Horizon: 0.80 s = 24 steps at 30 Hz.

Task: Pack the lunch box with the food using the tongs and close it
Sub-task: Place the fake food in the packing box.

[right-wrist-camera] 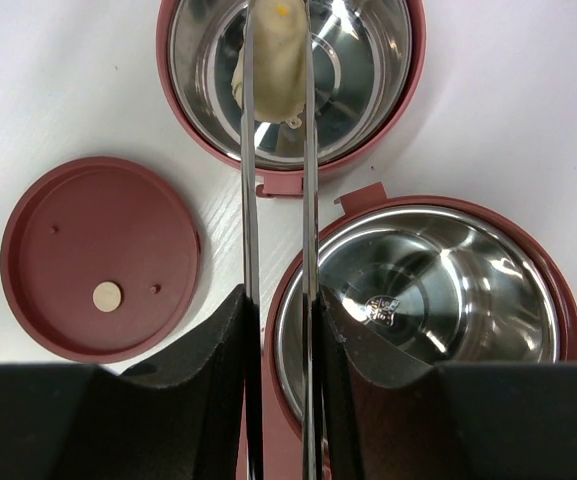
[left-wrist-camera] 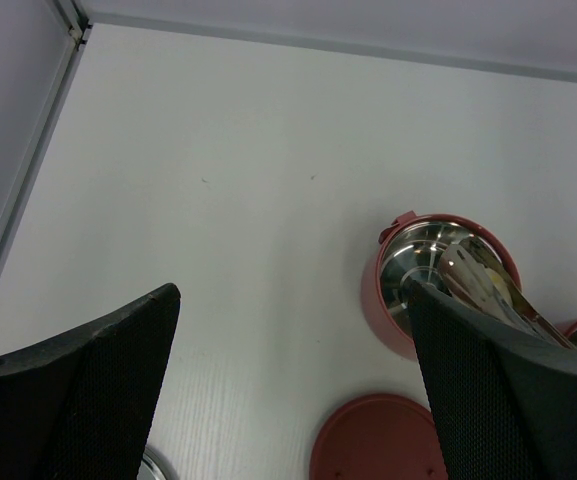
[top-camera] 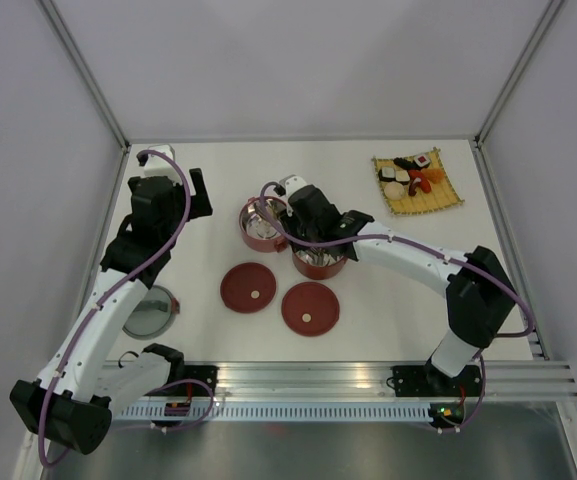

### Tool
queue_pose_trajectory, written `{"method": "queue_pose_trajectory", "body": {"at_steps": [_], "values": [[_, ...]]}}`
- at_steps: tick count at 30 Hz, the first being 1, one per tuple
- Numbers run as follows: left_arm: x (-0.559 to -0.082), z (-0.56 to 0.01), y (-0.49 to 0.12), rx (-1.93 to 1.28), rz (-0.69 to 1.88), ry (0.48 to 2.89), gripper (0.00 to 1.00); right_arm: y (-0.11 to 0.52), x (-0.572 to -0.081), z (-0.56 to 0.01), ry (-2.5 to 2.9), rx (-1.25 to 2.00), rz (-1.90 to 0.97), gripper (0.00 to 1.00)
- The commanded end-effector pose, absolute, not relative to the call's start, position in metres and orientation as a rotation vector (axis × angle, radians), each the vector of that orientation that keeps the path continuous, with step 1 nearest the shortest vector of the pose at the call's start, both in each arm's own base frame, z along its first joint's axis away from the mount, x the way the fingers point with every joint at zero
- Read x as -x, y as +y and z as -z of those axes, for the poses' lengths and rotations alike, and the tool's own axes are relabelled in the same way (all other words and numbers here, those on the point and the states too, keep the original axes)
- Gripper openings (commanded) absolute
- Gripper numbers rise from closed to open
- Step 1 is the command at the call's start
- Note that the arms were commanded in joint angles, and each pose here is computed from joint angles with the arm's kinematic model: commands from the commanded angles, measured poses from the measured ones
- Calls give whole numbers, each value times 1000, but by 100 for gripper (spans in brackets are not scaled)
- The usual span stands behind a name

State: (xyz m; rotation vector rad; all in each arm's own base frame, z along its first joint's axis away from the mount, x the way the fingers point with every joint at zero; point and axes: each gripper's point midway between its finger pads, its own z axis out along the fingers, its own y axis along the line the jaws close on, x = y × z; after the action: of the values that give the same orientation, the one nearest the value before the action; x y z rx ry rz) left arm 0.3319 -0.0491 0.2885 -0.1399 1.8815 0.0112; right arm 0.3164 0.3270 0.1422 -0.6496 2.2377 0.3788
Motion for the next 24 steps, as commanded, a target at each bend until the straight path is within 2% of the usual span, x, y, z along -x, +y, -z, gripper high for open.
{"method": "queue_pose_trajectory", "body": {"at_steps": [1,5,24], "values": [[-330,-309,-51,153,33,1831,100,337,-326,-158,2201,622,-393,37],[-331,-310,-51,151,34,1828,100,337,-328,-155,2206,621,-385,43],[-329,-312,-54,136,46,1825,100,341,-328,-157,2208,612,-400,53]]}}
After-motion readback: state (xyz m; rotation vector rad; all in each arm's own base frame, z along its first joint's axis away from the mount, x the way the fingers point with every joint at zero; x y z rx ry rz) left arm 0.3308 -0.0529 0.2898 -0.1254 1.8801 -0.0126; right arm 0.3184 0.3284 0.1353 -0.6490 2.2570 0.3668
